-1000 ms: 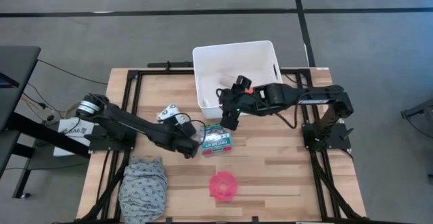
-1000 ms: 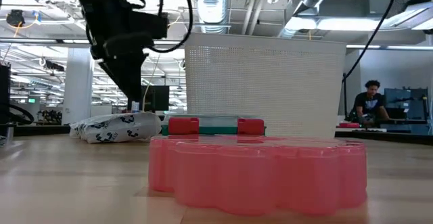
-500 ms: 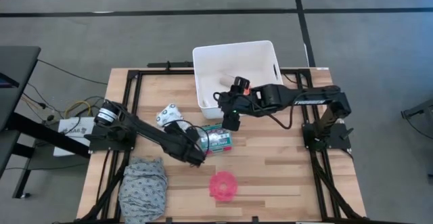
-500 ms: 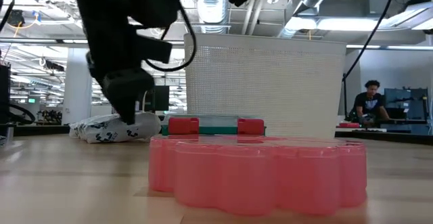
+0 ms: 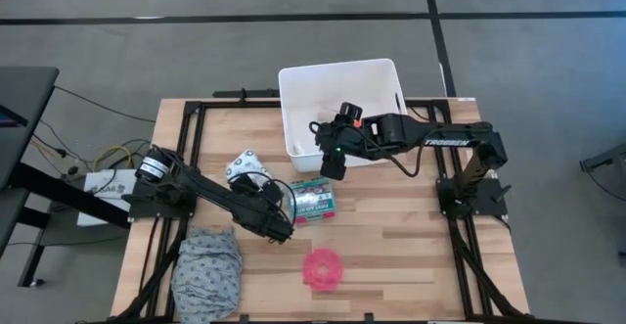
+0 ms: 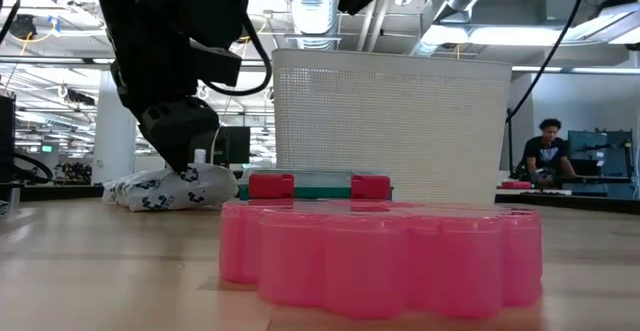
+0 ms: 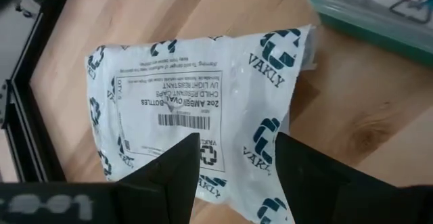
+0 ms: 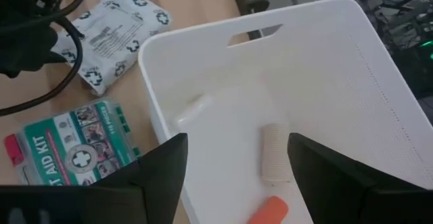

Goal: Pick & place medical supplies in basket/bin
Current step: Put the mailer bag into the white bin

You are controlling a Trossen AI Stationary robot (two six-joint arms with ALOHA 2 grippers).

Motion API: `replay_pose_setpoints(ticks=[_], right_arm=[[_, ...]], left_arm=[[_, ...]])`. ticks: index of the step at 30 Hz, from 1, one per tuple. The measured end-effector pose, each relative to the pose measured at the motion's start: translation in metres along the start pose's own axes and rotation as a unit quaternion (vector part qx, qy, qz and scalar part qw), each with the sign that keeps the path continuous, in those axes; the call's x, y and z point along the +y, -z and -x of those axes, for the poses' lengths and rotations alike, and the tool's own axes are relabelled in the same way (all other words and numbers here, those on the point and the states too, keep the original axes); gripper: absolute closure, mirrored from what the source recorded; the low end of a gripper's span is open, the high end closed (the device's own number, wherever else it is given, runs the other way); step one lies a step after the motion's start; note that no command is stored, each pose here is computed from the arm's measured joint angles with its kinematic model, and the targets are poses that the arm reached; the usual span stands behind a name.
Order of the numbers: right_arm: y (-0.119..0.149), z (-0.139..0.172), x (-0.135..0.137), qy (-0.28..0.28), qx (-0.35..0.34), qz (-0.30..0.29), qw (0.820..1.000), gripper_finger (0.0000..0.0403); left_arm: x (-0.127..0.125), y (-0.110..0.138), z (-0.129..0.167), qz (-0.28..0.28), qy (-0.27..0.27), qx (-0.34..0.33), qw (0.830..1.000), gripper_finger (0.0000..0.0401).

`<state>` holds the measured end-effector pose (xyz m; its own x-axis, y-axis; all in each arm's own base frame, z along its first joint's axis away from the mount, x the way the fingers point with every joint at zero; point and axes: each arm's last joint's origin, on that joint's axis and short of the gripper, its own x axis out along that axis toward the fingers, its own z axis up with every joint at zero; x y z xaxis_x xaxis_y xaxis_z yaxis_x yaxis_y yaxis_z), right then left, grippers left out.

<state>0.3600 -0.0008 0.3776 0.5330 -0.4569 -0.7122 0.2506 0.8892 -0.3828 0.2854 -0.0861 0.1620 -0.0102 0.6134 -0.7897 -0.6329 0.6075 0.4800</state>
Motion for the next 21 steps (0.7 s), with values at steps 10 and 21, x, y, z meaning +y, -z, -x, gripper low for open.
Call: replay_pose_setpoints(ticks=[10,21], right_arm=[[0.0,0.004,0.007,-0.007,-0.003,0.007,1.0,0.0153],[-0.001,0.009,0.018,-0.018,-0.014,0.016,1.0,0.0153]], left_arm=[[-0.001,0.002,-0.006,-0.013,-0.016,0.022,1.0,0.0223],[-0.007,0.023,-0.036,-0.038,-0.077,0.052,0.995,0.0257]])
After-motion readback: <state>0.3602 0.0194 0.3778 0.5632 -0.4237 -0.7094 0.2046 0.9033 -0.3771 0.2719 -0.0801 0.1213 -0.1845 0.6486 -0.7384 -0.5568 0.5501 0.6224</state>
